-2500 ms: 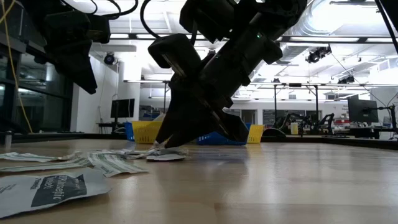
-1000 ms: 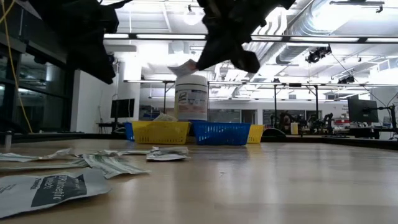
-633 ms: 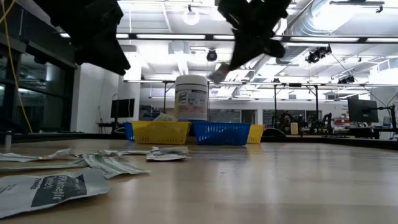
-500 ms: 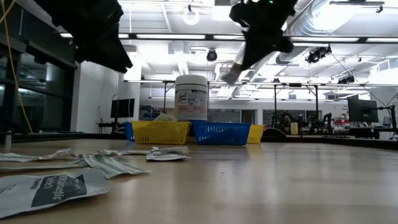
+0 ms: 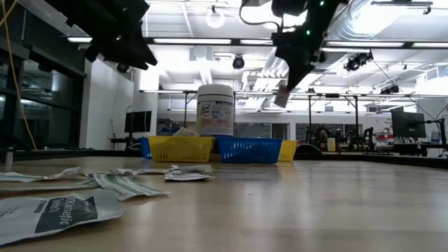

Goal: Pick & Place First Aid Supplies
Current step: Put the orange ointment pack into the right yellow bin

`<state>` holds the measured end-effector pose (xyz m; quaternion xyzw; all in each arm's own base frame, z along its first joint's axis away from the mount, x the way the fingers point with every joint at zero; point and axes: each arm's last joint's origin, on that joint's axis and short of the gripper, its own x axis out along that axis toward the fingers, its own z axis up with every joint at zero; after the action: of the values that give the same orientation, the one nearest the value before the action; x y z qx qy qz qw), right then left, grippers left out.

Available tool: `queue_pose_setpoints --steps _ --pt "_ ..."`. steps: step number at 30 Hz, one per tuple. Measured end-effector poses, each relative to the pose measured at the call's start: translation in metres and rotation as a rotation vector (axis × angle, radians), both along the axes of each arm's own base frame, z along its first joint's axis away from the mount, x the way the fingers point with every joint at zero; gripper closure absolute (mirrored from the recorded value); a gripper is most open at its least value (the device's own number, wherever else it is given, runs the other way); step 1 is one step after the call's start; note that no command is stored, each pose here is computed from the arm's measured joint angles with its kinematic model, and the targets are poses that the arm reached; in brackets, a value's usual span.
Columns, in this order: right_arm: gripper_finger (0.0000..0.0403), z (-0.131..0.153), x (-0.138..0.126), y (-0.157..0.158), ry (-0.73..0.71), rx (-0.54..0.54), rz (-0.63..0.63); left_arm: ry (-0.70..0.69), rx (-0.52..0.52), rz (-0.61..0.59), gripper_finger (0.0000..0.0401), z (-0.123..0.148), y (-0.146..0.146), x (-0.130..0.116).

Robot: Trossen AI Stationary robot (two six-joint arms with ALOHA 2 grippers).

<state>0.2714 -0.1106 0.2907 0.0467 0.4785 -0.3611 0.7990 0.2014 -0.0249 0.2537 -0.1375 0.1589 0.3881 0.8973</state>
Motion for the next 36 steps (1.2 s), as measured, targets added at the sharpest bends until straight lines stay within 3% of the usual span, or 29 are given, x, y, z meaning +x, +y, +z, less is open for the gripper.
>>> queue_pose_setpoints --steps 7,15,27,36 --pt "0.0403 0.004 -0.015 -0.067 -0.151 0.038 0.024 -0.017 0.060 0.079 0.0247 0.001 0.002 -0.001" --pt "0.0403 -0.022 -0.027 -0.127 -0.300 0.186 -0.020 -0.028 0.077 0.108 0.0247 0.002 0.003 -0.002" --pt "0.0403 -0.078 -0.024 -0.162 -0.314 0.375 -0.158 -0.062 0.045 0.125 0.0247 0.002 0.003 -0.002" --pt "0.0402 -0.098 -0.020 -0.172 -0.345 0.423 -0.227 -0.062 0.043 0.125 0.0247 0.002 0.003 -0.002"
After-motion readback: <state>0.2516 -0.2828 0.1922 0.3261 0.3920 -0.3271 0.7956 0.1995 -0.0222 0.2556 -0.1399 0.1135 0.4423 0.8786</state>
